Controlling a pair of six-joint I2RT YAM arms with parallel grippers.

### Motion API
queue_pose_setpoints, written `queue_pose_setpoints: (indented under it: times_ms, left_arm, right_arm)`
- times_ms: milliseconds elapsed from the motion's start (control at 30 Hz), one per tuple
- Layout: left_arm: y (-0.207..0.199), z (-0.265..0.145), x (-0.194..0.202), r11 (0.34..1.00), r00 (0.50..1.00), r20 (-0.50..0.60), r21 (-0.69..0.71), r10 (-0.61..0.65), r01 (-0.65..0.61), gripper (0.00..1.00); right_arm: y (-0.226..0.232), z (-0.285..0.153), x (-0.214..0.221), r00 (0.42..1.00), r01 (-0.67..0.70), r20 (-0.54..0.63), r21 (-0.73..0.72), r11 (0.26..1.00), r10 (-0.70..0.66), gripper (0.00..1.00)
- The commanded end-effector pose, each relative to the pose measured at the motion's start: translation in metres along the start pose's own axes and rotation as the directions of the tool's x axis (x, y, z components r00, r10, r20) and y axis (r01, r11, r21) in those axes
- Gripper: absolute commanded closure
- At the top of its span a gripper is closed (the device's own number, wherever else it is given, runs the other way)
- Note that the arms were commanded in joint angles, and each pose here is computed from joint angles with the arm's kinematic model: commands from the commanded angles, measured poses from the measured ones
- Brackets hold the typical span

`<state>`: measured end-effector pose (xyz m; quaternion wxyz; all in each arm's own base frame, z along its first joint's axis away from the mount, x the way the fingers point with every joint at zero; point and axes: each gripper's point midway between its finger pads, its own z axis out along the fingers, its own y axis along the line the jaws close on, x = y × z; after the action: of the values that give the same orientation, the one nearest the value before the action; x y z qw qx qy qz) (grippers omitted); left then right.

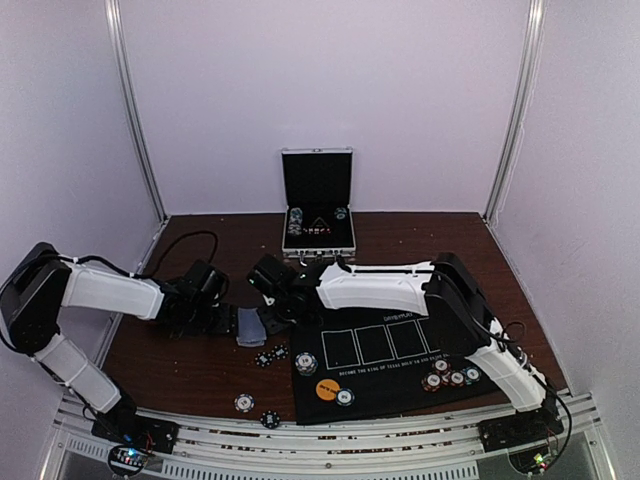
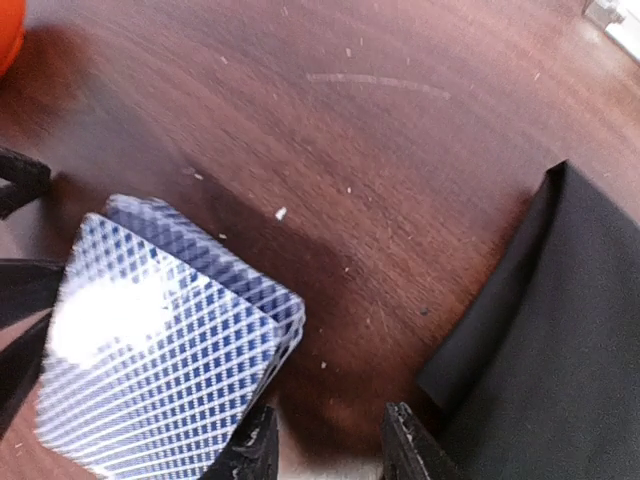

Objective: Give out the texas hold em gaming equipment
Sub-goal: Adjust the poker card at the center of the board, then pick up the poker card from the center of the board.

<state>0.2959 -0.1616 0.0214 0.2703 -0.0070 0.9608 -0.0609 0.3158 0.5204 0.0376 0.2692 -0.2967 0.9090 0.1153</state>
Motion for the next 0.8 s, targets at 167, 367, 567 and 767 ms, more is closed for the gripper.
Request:
queue_pose_setpoints:
  times_ms: [167, 367, 567, 767]
  left_arm:
    - [0.051, -0.039, -0.021, 0.982, 0.999, 0.052, -0.19, -0.006, 0.016, 0.12]
    - [0.051, -0.051, -0.027, 0.982, 0.998, 0.059, -0.188, -0.026, 0.036, 0.1]
    - [-0.002, -0.088, -0.042, 0.996, 0.984, 0.171, -0.073, -0.043, 0.056, 0.02]
    - [-0.035, -0.08, -0.036, 0.997, 0.987, 0.145, -0.037, -0.063, 0.069, 0.02]
  right_arm:
    - [-0.01, -0.089, -0.069, 0.981, -0.025, 0.193, -0.003, 1.0, 0.026, 0.58]
    - [-0.018, -0.095, -0.071, 0.98, -0.03, 0.195, -0.009, 0.999, 0.032, 0.57]
    - [-0.028, -0.108, -0.063, 0.98, -0.027, 0.198, 0.003, 1.0, 0.026, 0.54]
    - [-0.045, -0.114, -0.042, 0.984, -0.034, 0.174, 0.036, 0.999, 0.027, 0.52]
